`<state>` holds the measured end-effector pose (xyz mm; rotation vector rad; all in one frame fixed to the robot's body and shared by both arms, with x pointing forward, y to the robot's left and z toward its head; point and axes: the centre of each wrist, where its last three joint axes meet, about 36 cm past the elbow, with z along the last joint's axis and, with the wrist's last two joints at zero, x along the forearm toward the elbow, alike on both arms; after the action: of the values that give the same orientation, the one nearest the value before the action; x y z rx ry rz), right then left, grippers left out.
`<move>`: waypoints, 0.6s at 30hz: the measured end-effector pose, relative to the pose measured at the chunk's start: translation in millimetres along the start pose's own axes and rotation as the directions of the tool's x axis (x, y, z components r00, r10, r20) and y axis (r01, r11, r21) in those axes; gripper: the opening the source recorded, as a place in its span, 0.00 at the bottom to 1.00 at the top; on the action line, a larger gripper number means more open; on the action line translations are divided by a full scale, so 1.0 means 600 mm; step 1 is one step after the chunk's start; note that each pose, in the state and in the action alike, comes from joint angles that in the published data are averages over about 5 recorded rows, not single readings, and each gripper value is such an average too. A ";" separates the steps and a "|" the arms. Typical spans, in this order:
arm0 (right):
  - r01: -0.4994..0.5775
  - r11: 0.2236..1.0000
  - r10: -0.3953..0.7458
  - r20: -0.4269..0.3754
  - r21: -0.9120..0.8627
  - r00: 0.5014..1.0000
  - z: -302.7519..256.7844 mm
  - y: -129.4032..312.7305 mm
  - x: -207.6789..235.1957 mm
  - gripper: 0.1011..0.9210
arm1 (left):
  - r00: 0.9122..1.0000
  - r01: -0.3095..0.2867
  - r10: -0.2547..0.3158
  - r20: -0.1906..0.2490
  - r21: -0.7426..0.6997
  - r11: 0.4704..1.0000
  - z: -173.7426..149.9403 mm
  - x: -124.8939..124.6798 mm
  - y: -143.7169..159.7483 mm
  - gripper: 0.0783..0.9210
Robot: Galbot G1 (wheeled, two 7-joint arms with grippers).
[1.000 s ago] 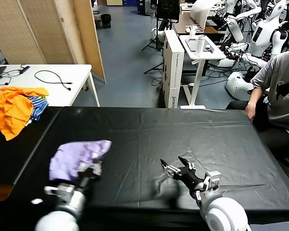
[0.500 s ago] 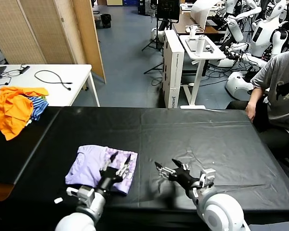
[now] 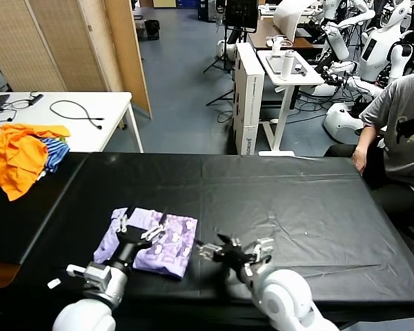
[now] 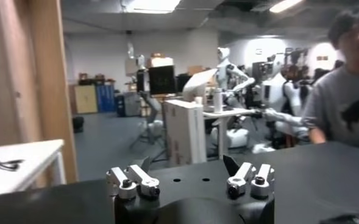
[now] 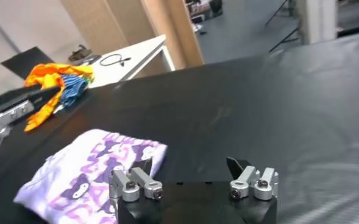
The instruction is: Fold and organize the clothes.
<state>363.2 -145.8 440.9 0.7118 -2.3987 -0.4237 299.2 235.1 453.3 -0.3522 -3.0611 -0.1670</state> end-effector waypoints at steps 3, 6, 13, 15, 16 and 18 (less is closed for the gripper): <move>0.022 0.999 -0.022 -0.025 -0.028 0.999 0.011 0.010 -0.016 0.98 | 1.000 0.015 -0.015 0.004 -0.002 1.000 0.001 0.000 0.005 0.98; 0.032 0.998 -0.034 -0.044 -0.046 0.998 0.022 0.017 -0.029 0.98 | 1.000 0.027 -0.027 0.006 -0.006 1.000 0.002 0.000 0.010 0.98; 0.031 0.998 -0.034 -0.057 -0.060 0.998 0.031 0.016 -0.044 0.73 | 0.999 0.051 -0.051 0.013 -0.014 0.999 0.005 0.003 0.019 0.98; 0.032 0.998 -0.036 -0.057 -0.062 0.998 0.031 0.016 -0.048 0.62 | 0.998 0.058 -0.057 0.016 -0.015 0.998 0.006 0.003 0.020 0.98; 0.033 0.997 -0.037 -0.058 -0.062 0.998 0.031 0.016 -0.051 0.54 | 0.998 0.061 -0.061 0.018 -0.016 0.998 0.007 0.003 0.021 0.98; 0.035 0.997 -0.039 -0.059 -0.063 0.998 0.031 0.017 -0.056 0.41 | 0.998 0.067 -0.066 0.021 -0.018 0.998 0.008 0.004 0.021 0.98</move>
<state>370.2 -115.8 416.1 0.7318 -2.3091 -0.4836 299.8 248.4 449.9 -0.2549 -3.0955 -0.1964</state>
